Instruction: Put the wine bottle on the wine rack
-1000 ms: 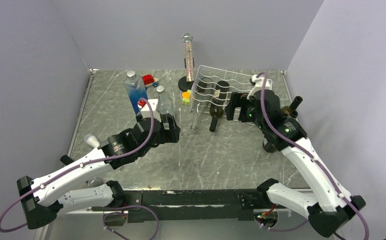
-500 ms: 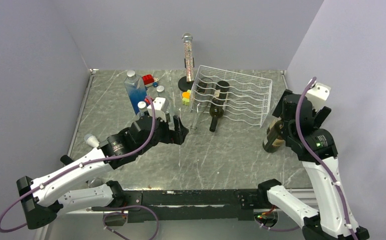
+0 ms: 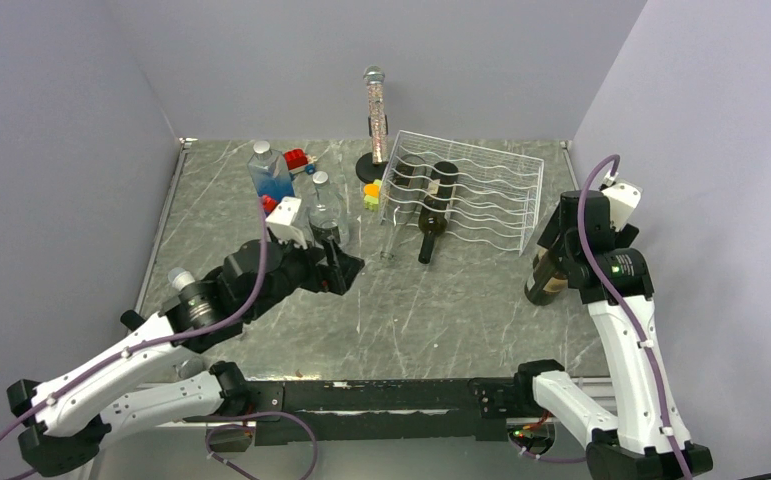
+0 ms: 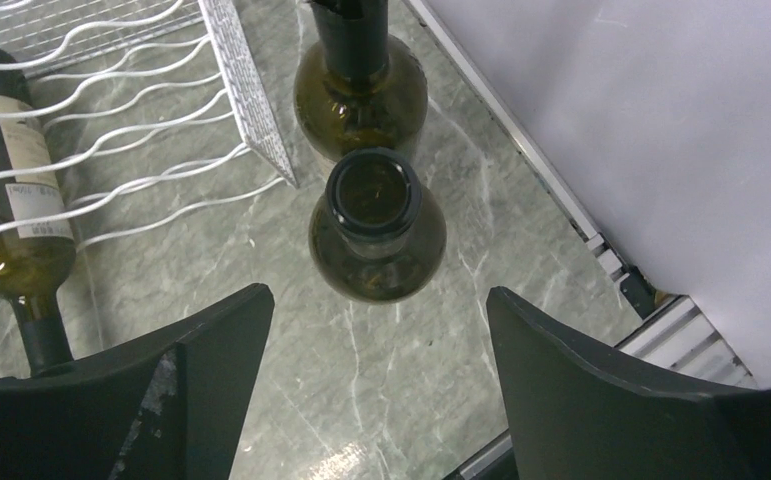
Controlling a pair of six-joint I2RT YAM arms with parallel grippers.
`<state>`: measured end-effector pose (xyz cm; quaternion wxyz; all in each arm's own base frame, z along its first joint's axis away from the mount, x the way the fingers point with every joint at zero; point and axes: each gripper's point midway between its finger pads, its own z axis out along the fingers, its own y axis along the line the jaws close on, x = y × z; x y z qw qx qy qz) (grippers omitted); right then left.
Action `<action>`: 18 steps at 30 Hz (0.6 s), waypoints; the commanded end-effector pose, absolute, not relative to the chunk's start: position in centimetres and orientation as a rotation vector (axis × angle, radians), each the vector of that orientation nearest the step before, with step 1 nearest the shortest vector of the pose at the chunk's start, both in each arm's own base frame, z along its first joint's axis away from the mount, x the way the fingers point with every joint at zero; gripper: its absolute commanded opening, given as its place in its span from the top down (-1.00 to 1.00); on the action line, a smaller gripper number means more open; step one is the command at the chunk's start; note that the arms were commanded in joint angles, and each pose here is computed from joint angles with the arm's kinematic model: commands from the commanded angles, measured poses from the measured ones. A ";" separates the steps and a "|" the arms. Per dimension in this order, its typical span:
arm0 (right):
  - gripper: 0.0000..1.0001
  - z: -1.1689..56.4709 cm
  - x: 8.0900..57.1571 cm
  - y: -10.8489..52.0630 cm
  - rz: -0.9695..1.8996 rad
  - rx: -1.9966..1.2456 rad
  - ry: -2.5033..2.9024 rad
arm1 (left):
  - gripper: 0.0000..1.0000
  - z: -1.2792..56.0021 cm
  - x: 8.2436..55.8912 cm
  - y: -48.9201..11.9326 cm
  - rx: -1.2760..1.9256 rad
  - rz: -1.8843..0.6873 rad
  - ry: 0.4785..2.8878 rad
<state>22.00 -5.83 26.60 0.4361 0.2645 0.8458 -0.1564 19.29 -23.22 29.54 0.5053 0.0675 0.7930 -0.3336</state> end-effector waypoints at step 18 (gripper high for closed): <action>-0.38 25.8 25.0 -7.5 -0.416 0.713 1.968 | -0.99 31.3 17.7 -19.4 -0.027 -0.890 1.840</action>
